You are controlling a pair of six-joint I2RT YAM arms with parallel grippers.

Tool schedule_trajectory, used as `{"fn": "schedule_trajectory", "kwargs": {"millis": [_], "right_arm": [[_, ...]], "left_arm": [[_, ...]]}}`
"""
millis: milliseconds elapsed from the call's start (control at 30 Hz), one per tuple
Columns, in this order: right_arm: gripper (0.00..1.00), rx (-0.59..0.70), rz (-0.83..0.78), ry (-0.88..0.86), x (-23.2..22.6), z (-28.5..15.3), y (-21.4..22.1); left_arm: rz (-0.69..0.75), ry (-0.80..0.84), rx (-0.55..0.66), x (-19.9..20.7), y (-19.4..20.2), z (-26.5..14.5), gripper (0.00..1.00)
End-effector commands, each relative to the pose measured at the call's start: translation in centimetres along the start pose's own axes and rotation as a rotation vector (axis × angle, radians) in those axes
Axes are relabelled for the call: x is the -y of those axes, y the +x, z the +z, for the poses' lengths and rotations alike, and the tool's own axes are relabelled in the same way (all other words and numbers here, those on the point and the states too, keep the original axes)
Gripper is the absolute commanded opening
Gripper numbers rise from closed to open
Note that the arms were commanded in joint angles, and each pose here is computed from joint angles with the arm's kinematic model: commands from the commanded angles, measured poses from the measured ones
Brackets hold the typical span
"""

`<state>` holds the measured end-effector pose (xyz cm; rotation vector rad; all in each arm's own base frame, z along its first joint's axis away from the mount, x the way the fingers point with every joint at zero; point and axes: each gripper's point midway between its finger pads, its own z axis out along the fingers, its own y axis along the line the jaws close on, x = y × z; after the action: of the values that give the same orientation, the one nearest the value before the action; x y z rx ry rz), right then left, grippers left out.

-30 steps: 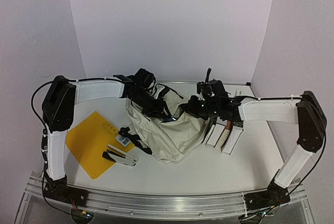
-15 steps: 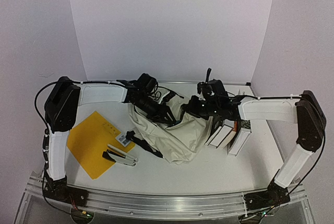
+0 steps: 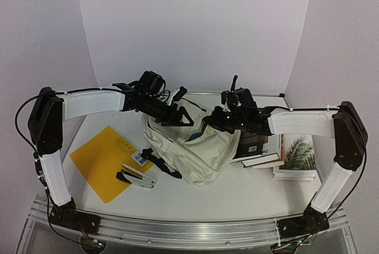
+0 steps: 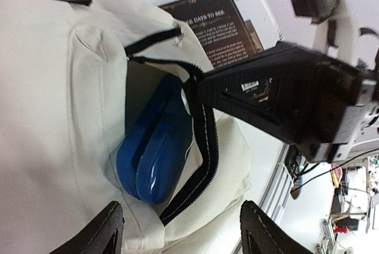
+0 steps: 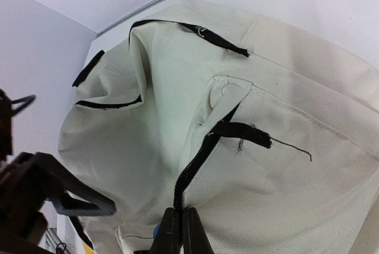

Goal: Pack the student bag
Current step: Place the personal item at the center of the board, then adjust the student bag at the center of the board.

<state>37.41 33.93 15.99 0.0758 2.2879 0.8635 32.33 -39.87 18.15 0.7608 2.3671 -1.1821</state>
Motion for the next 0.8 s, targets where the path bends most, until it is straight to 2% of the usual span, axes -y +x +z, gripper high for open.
{"fn": "schedule_trajectory", "kwargs": {"millis": [0, 200, 300, 400, 667, 700, 767], "right_arm": [[0.0, 0.037, -0.02, -0.067, -2.4, 0.2, -1.5], [0.0, 0.043, -0.024, -0.056, -2.1, 0.2, -1.5], [0.0, 0.049, -0.025, -0.046, -1.8, 0.1, -1.5], [0.0, 0.052, -0.026, -0.035, -1.5, 0.2, -1.5], [0.0, 0.042, -0.023, -0.026, -1.1, 0.5, -1.1], [0.0, 0.04, -0.023, -0.024, -1.0, 0.5, -1.0], [0.0, 0.033, -0.026, -0.025, -1.0, 0.7, -0.8]], "left_arm": [[-0.012, -0.178, 0.154, -2.3, -3.4, -5.9, 0.75], [-0.168, -0.357, 0.208, -9.0, -3.1, -10.4, 0.9], [-0.219, -0.473, 0.197, -12.0, -1.9, -11.5, 0.93], [-0.247, -0.493, 0.18, -13.1, -1.2, -11.3, 0.95], [-0.286, -0.425, 0.148, -14.2, -0.4, -8.6, 0.96], [-0.289, -0.417, 0.145, -14.4, -0.4, -8.2, 0.95], [-0.294, -0.41, 0.136, -14.9, -0.4, -7.5, 0.86]]}}
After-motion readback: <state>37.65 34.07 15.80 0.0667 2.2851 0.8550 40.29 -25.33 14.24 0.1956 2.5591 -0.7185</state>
